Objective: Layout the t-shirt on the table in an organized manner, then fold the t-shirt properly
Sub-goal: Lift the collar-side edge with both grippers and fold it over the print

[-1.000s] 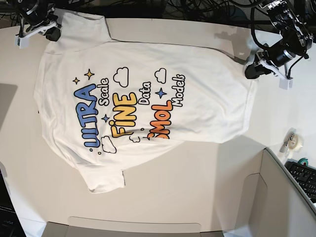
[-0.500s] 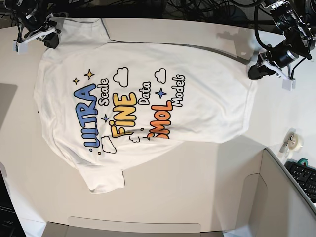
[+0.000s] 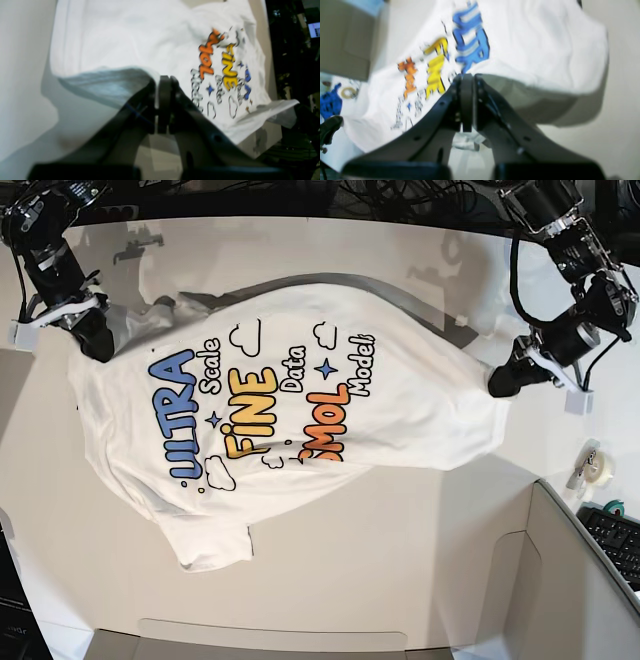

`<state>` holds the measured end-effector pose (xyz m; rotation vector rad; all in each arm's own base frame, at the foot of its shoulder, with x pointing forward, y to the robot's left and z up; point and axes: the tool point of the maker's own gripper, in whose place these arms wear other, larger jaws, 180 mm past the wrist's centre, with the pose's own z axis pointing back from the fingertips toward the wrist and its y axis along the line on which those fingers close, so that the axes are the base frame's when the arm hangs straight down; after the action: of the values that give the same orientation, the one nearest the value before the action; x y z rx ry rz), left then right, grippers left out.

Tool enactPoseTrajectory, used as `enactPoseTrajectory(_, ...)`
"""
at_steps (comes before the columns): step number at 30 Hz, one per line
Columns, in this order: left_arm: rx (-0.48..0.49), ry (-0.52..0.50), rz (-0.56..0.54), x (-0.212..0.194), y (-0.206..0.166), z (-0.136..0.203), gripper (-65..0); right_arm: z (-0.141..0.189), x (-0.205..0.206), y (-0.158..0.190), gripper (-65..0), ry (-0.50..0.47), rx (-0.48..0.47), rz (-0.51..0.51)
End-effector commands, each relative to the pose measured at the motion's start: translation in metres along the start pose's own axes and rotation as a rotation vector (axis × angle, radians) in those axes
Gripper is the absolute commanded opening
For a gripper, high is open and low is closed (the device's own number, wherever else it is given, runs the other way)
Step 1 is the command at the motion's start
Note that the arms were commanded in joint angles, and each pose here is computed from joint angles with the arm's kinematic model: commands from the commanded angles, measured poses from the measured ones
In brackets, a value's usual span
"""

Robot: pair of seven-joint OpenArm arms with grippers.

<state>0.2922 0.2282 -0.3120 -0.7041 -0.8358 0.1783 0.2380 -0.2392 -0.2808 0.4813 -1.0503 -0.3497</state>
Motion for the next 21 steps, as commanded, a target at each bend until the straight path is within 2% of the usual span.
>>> enactPoseTrajectory(1,-0.023,-0.055,-0.037,0.023,-0.008,0.002,-65.0,-0.001,0.019,0.008,-65.0,-0.059,0.025,0.027)
enactPoseTrajectory(8,-0.053,-0.106,-0.052,0.051,-0.017,-0.005,-65.0,-0.018,0.045,-0.002,-65.0,-0.094,-0.072,0.095)
enactPoseTrajectory(17,-0.094,-0.069,0.111,0.041,0.006,-0.030,-65.0,-0.046,0.040,-0.030,-65.0,-0.029,-0.201,0.072)
enactPoseTrajectory(21,-0.081,-0.061,0.131,0.039,0.015,-0.028,-65.0,-0.054,0.036,-0.039,-65.0,0.000,-0.229,0.058)
